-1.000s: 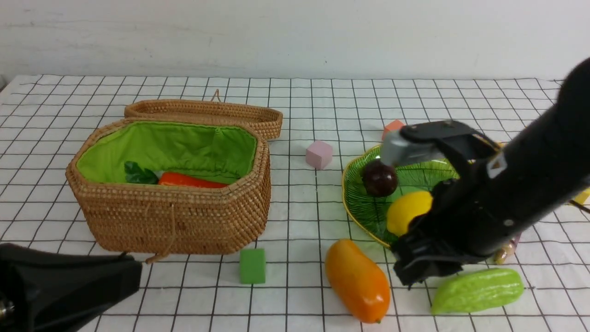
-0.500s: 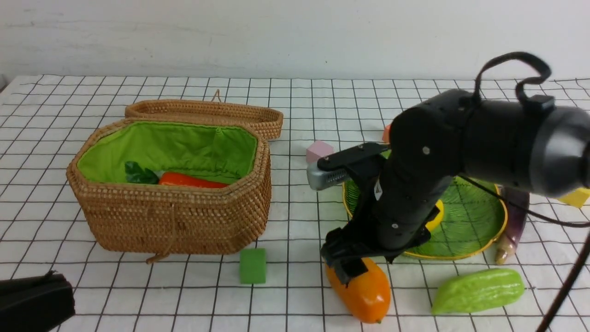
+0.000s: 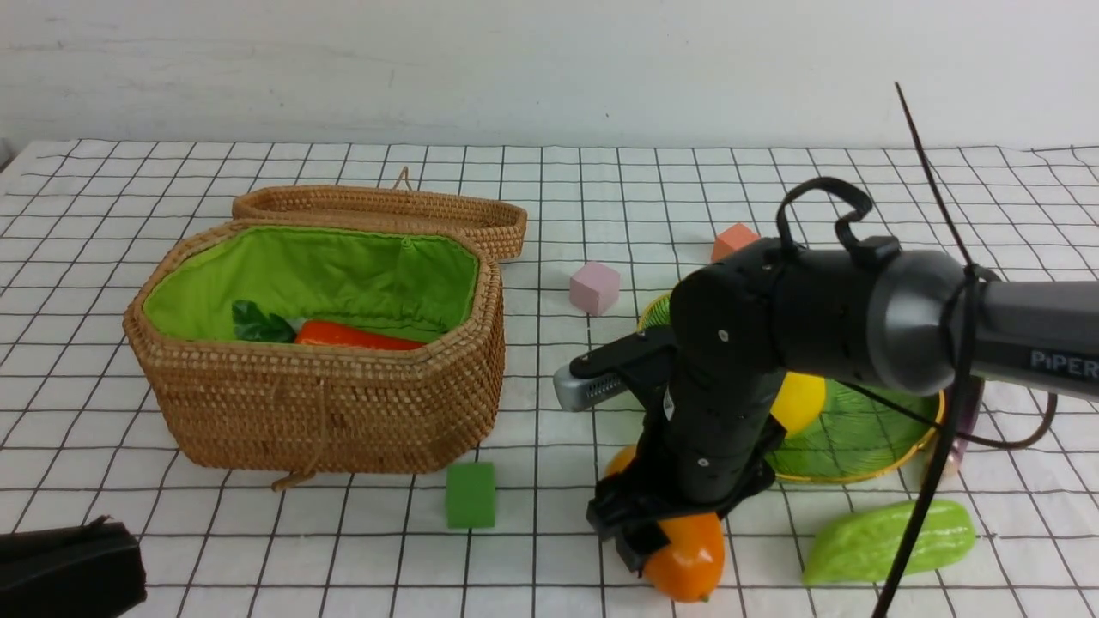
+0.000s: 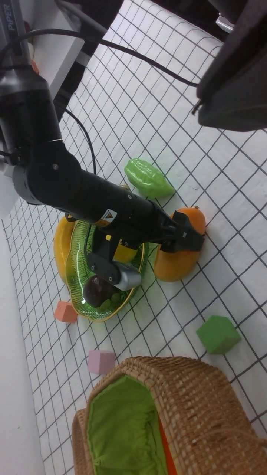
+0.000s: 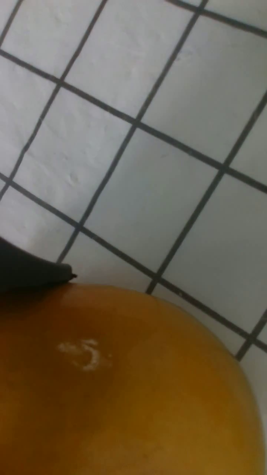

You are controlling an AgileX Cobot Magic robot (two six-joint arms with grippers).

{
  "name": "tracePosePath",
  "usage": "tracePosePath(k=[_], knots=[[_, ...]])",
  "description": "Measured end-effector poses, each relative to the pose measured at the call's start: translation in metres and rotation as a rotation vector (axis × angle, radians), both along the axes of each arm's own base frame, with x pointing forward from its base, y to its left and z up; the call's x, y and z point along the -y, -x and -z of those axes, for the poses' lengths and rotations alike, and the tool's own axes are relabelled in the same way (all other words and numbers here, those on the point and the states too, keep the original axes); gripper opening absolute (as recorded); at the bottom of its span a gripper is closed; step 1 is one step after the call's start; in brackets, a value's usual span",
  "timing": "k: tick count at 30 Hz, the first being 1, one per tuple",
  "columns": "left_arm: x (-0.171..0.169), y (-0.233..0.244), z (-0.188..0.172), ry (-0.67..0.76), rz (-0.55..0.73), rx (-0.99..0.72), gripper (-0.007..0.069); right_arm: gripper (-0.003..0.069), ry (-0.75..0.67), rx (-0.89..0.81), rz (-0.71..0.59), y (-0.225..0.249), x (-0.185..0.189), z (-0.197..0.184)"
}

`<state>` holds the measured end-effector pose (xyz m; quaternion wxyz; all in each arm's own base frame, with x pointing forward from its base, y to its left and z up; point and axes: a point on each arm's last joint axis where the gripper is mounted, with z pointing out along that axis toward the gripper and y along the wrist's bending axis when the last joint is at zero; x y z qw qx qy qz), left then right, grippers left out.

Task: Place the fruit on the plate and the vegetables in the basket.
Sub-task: Use the right arm to grab a mango and put it into the right plate

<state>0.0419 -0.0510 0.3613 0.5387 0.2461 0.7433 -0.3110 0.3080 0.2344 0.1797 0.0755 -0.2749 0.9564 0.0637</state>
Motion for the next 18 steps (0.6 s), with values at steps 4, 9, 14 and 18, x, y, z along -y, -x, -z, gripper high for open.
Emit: tracePosePath(k=[4, 9, 14, 18], knots=[[0.000, 0.000, 0.000, 0.001, 0.002, -0.005, -0.0013, 0.0613, -0.012, -0.032, -0.010, 0.003, -0.001, -0.003], [0.000, 0.000, 0.000, 0.001, 0.004, -0.006, -0.0013, 0.0613, -0.061, 0.013, -0.007, 0.007, 0.003, -0.044], [0.000, 0.000, 0.000, -0.033, 0.017, 0.035, -0.0013, 0.0613, -0.074, 0.255, 0.257, -0.022, 0.069, -0.115], [0.001, 0.002, 0.000, -0.039, 0.037, 0.048, -0.0013, 0.0613, -0.007, 0.241, 0.550, -0.055, 0.141, -0.098]])
